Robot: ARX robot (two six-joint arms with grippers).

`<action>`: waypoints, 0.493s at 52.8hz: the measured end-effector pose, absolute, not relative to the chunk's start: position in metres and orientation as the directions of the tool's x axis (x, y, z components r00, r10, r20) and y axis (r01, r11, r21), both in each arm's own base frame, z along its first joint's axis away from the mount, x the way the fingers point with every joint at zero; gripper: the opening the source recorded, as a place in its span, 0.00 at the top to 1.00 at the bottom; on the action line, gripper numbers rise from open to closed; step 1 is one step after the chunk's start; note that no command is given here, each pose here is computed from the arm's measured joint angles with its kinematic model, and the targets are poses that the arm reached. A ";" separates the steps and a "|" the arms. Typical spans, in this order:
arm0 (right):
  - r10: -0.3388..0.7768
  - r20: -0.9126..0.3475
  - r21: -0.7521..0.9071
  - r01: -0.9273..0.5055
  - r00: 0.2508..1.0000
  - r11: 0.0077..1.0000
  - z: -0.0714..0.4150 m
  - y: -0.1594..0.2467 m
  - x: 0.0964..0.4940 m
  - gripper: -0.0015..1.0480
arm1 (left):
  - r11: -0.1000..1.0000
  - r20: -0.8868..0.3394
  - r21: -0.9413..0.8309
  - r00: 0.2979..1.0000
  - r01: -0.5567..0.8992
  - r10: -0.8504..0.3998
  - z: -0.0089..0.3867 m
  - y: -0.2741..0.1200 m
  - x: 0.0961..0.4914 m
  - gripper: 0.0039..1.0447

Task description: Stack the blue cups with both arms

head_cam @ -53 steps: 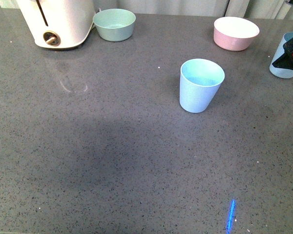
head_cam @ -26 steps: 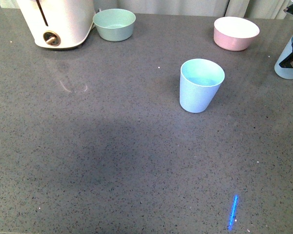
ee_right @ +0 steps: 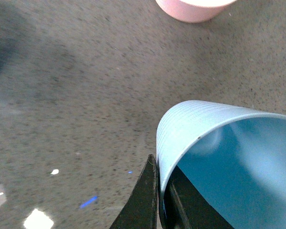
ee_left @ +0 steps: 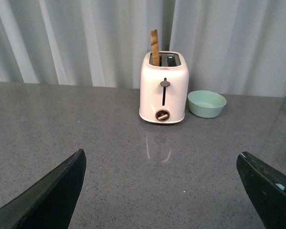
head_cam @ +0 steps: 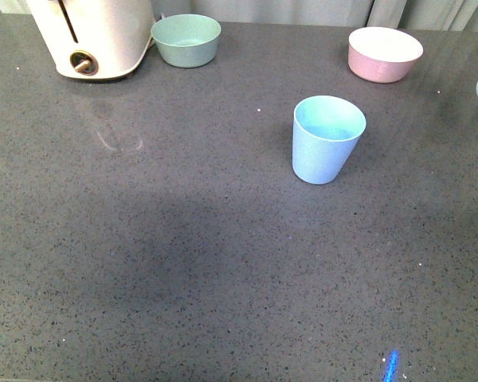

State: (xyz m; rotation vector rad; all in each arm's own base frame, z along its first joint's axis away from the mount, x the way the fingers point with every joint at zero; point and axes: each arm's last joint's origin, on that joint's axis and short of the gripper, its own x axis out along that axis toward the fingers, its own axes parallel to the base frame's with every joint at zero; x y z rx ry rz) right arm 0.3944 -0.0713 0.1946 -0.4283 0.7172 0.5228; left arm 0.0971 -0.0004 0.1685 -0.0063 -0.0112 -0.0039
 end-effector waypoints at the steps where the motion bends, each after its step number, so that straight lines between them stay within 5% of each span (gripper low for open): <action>1: 0.310 -0.706 -0.187 -0.590 0.637 0.785 0.197 -0.070 0.392 0.98 | 1.000 0.011 -0.006 1.000 0.004 -0.004 0.168 0.000 0.097 0.08; 16: 0.553 -0.618 -0.186 -0.787 0.559 0.588 0.255 0.010 0.315 0.98 | 1.000 0.011 -0.006 1.000 0.004 -0.004 0.168 0.000 0.097 0.08; 26: 0.551 -0.664 -0.218 -0.836 0.505 0.503 0.243 0.056 0.302 0.98 | 1.000 0.011 -0.006 1.000 0.004 -0.004 0.168 0.000 0.097 0.08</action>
